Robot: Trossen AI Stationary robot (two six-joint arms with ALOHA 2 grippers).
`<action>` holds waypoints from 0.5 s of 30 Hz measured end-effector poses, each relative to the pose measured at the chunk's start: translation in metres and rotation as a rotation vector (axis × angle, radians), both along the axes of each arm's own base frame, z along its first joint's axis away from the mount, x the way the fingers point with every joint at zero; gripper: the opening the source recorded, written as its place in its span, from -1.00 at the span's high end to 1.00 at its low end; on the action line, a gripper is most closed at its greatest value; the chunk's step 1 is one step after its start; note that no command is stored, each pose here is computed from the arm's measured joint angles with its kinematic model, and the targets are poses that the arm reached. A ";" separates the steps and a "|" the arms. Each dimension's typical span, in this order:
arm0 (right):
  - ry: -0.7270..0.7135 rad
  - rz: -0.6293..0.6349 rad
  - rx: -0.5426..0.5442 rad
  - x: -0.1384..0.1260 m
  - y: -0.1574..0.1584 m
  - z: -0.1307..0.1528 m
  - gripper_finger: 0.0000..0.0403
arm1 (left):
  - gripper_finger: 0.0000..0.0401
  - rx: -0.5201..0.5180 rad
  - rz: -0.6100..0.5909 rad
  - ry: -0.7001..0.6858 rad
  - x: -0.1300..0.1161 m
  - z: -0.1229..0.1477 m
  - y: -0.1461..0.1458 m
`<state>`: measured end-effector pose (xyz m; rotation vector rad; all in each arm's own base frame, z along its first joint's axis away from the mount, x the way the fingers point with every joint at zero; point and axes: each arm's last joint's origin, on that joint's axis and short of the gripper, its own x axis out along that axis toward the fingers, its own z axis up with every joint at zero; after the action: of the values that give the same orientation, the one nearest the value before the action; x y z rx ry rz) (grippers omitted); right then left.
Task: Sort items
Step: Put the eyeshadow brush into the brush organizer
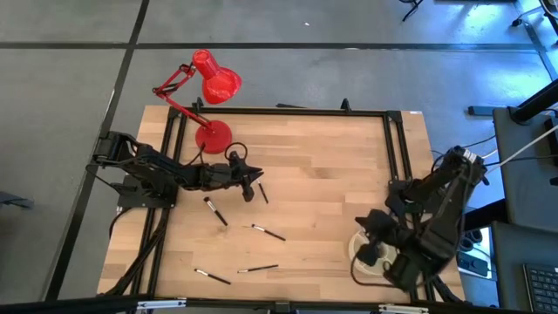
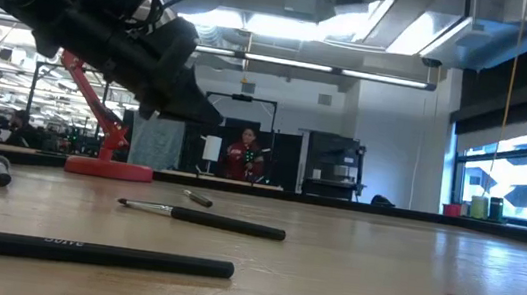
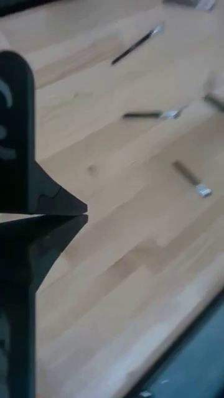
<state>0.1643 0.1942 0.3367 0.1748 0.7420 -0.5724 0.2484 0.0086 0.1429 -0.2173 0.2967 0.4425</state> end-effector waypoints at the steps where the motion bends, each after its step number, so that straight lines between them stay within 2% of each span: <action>1: -0.016 0.017 -0.020 -0.002 0.003 -0.001 1.00 | 0.71 0.000 0.002 0.005 0.000 -0.001 -0.001; 6: -0.066 0.083 -0.142 -0.008 0.012 -0.011 1.00 | 0.71 -0.003 0.008 0.024 -0.001 -0.003 -0.005; 10: -0.012 0.090 -0.207 -0.011 0.010 -0.035 1.00 | 0.71 0.002 0.006 0.025 -0.001 -0.003 -0.009; 15: 0.063 0.039 -0.147 -0.015 0.008 -0.050 0.93 | 0.71 0.011 0.023 0.024 -0.002 -0.002 -0.010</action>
<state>0.1496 0.2026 0.2864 0.0061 0.7596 -0.5946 0.2467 -0.0015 0.1404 -0.2049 0.3151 0.4696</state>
